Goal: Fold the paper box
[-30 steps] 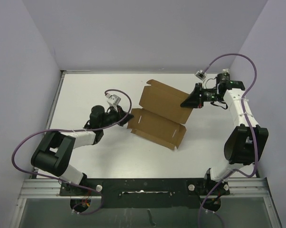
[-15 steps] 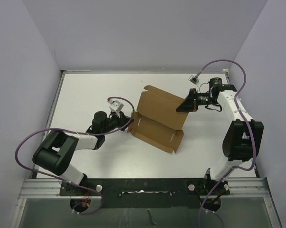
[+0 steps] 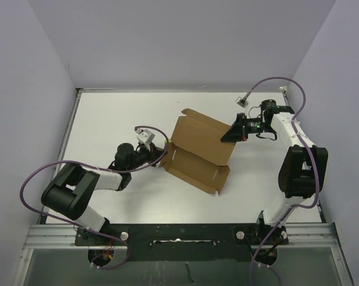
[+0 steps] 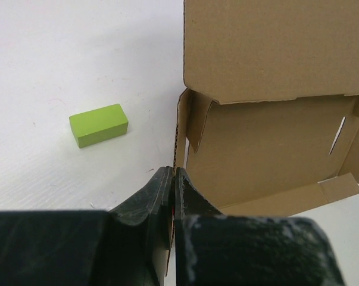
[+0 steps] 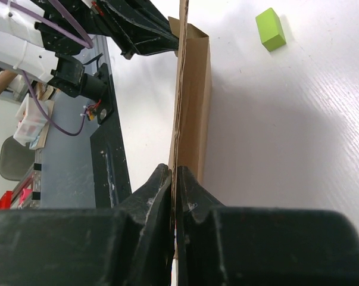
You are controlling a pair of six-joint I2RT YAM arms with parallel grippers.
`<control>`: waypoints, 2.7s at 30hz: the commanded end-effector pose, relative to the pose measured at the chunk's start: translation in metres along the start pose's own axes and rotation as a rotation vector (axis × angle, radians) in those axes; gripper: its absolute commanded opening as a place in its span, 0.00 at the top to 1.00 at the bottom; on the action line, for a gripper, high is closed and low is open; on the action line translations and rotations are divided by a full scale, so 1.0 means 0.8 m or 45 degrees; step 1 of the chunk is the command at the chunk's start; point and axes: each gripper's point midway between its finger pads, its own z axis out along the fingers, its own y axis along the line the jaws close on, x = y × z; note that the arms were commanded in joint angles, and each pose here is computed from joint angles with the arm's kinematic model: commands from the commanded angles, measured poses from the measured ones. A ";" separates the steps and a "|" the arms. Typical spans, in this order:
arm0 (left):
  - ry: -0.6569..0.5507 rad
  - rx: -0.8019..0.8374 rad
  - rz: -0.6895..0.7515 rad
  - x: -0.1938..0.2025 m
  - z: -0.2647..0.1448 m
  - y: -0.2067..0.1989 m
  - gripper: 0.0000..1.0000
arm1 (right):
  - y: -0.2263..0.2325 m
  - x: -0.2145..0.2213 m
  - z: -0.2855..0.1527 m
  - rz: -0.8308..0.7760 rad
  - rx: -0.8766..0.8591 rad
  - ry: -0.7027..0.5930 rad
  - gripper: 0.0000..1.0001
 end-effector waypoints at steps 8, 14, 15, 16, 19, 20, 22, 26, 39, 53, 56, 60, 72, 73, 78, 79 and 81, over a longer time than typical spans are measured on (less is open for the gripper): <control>-0.293 0.146 0.197 -0.061 0.022 -0.044 1.00 | 0.050 -0.036 0.002 -0.239 -0.063 0.048 1.00; -0.390 0.171 0.290 -0.080 0.043 -0.058 1.00 | 0.053 -0.064 -0.011 -0.386 0.034 0.074 1.00; -0.399 0.177 0.307 -0.079 0.046 -0.060 1.00 | 0.051 -0.064 -0.012 -0.405 0.047 0.084 1.00; -0.407 0.179 0.322 -0.076 0.049 -0.060 1.00 | 0.048 -0.062 -0.013 -0.422 0.058 0.096 1.00; -0.425 0.190 0.350 -0.064 0.053 -0.060 1.00 | 0.040 -0.047 -0.011 -0.437 0.047 0.125 1.00; -0.417 0.193 0.357 -0.057 0.054 -0.058 1.00 | 0.039 -0.040 -0.009 -0.431 0.031 0.134 1.00; -0.390 0.197 0.368 -0.046 0.055 -0.057 1.00 | 0.040 -0.027 -0.007 -0.420 -0.001 0.149 1.00; -0.359 0.215 0.392 -0.033 0.049 -0.060 1.00 | 0.046 -0.012 -0.005 -0.417 -0.029 0.155 1.00; -0.267 0.199 0.400 0.004 0.016 -0.056 1.00 | 0.057 -0.010 -0.014 -0.411 0.015 0.128 1.00; -0.231 0.190 0.358 0.016 0.003 -0.051 1.00 | 0.065 -0.044 -0.025 -0.483 0.029 0.067 1.00; -0.226 0.192 0.343 0.017 0.001 -0.050 1.00 | 0.062 -0.042 -0.025 -0.477 0.033 0.074 1.00; -0.235 0.199 0.263 0.009 -0.007 -0.046 0.92 | 0.056 -0.039 -0.028 -0.481 0.060 0.089 1.00; -0.280 0.215 -0.004 -0.049 -0.058 -0.045 0.59 | 0.055 -0.033 -0.039 -0.567 0.085 0.121 1.00; -0.279 0.201 -0.018 -0.054 -0.062 -0.043 0.58 | 0.056 -0.033 -0.039 -0.567 0.081 0.121 1.00; -0.220 0.058 -0.058 -0.065 -0.067 -0.022 0.55 | 0.067 -0.035 -0.039 -0.596 0.046 0.106 1.00; -0.207 0.030 -0.068 -0.064 -0.068 -0.017 0.55 | 0.068 -0.036 -0.039 -0.600 0.045 0.102 1.00; -0.181 -0.020 -0.102 -0.059 -0.068 -0.006 0.57 | 0.069 -0.037 -0.040 -0.607 0.045 0.097 1.00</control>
